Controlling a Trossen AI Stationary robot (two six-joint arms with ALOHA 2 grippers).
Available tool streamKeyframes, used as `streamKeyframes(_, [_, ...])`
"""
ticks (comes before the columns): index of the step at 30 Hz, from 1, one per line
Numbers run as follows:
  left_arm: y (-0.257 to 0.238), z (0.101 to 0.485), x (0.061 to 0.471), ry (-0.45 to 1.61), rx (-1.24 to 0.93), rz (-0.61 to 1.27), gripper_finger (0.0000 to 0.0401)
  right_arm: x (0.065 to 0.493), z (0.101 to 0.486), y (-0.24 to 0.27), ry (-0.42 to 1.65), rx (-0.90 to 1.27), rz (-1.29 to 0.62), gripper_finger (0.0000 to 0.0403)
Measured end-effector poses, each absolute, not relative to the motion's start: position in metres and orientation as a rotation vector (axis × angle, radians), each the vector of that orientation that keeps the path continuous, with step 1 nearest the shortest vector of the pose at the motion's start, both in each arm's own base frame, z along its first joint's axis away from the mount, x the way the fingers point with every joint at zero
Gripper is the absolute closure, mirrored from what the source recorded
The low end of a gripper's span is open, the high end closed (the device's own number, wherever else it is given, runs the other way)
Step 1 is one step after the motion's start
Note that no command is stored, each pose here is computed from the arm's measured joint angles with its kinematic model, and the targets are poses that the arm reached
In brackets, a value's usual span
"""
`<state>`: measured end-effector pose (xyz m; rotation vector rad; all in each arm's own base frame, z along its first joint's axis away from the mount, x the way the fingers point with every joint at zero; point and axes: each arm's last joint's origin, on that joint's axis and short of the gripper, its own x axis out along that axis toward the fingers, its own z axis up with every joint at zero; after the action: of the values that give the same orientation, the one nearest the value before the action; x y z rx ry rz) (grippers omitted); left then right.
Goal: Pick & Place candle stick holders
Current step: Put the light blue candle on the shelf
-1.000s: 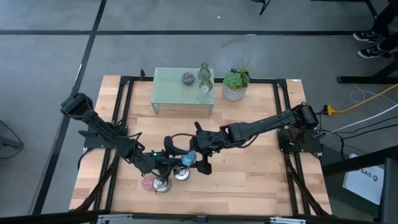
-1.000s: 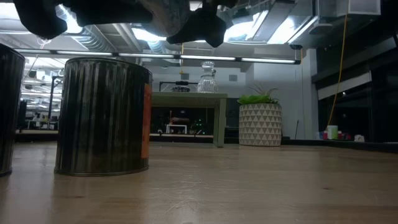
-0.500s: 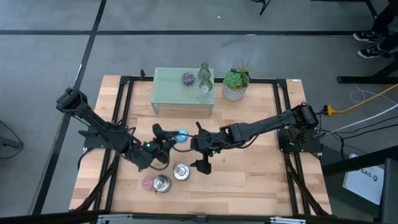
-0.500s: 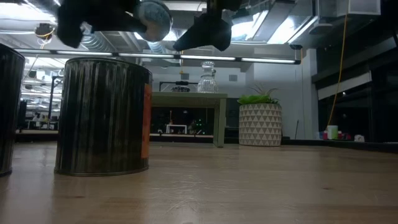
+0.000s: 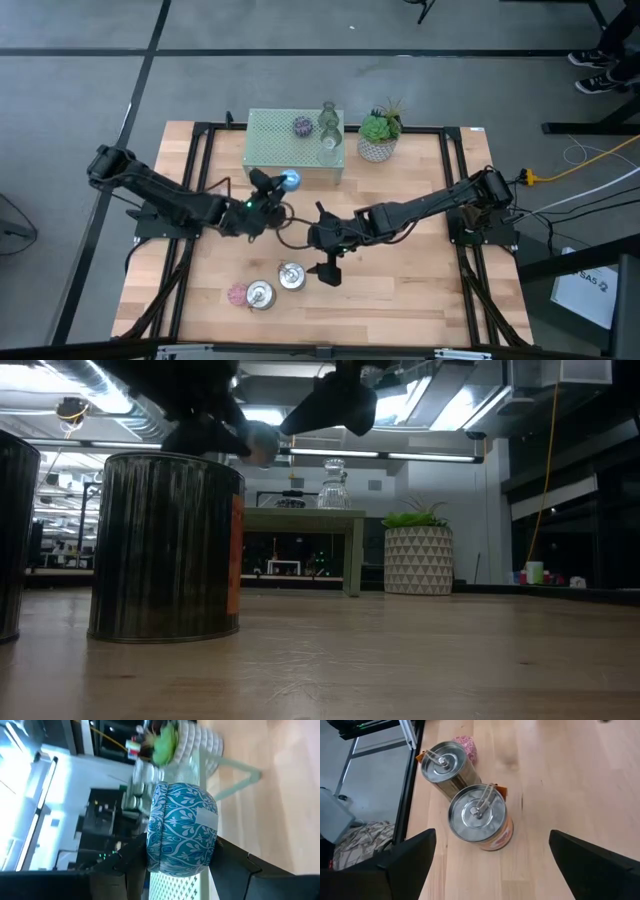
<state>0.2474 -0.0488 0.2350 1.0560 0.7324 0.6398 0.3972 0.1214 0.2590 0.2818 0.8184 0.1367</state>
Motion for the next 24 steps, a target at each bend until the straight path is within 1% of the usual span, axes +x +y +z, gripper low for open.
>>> streamKeyframes(8, [-0.016,0.232,0.254,0.771,0.945,0.657,0.0223,0.397,0.259,0.121,0.818,0.281,0.135,0.0013])
streamKeyframes(14, [0.004,0.232,0.254,0.806,0.914,0.707,0.0222,0.397,0.259,0.122,0.818,0.281,0.135,0.0013])
streamKeyframes(20, [0.019,0.227,0.259,0.818,0.871,0.645,0.0222,0.397,0.259,0.122,0.816,0.281,0.136,0.0013])
streamKeyframes(24, [0.027,0.221,0.266,0.832,0.884,0.688,0.0222,0.397,0.259,0.122,0.813,0.281,0.137,0.0013])
